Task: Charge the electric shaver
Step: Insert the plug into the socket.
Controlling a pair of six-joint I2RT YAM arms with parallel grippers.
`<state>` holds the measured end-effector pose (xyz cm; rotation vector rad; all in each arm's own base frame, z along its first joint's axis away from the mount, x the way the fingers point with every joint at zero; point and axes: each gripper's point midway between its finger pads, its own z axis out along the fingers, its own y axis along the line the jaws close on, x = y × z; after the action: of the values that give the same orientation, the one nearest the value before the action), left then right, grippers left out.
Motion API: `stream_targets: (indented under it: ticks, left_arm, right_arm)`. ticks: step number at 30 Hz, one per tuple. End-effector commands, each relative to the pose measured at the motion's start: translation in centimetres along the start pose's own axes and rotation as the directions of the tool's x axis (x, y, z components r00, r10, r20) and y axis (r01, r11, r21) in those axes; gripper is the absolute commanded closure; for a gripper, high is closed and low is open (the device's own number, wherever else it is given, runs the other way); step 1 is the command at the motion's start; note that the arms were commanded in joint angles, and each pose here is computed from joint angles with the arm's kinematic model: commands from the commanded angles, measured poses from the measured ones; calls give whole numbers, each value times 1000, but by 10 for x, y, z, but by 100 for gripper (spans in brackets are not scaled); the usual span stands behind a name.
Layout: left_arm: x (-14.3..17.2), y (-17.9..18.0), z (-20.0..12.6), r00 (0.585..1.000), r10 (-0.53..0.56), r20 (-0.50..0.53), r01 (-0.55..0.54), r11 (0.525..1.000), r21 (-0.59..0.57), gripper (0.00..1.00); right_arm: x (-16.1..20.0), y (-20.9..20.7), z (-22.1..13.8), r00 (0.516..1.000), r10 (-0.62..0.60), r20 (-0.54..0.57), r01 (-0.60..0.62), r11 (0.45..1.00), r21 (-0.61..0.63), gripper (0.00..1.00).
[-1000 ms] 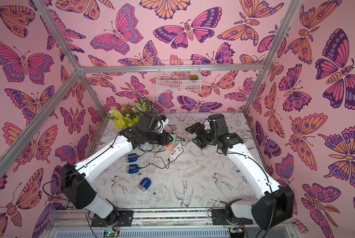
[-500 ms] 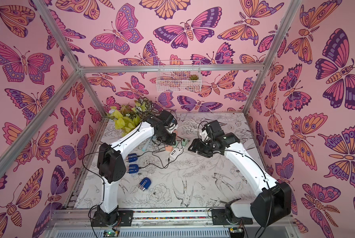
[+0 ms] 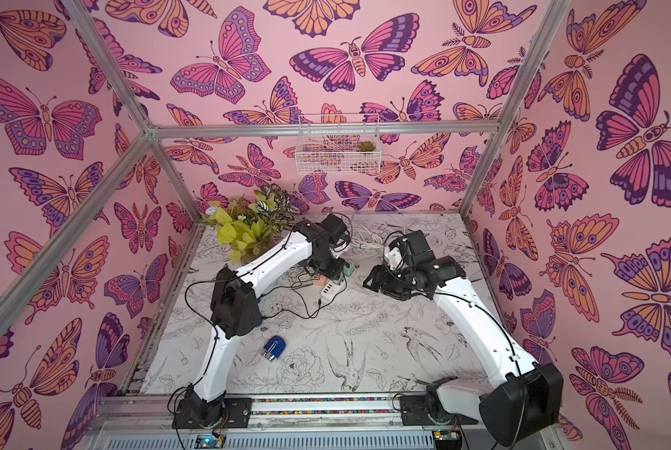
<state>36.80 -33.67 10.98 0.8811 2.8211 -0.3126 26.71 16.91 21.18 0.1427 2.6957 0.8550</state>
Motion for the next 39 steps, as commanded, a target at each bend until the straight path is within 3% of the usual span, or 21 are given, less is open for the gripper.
stream_targets:
  ticks: [1,12,20,33,39]
  left_arm:
    - [5,7,8,999,22,-43,-24,999,-48,100]
    - [-4,3,23,999,36,-41,-39,998,-58,100]
    - [6,1,32,996,21,-89,-25,999,-45,100]
    - [15,27,63,982,-38,-183,-6,972,-236,100]
    - [21,31,93,971,-69,-227,17,975,-224,100]
  right_arm:
    - [4,-2,-7,1000,8,-1,-8,1000,1,35]
    - [9,-4,-9,999,34,0,-34,999,-4,36]
    - [12,-7,-7,999,46,-4,-46,999,0,36]
    - [21,-10,-4,997,81,-17,-81,997,-14,37]
    - [28,-14,-5,995,97,-23,-97,995,-12,38]
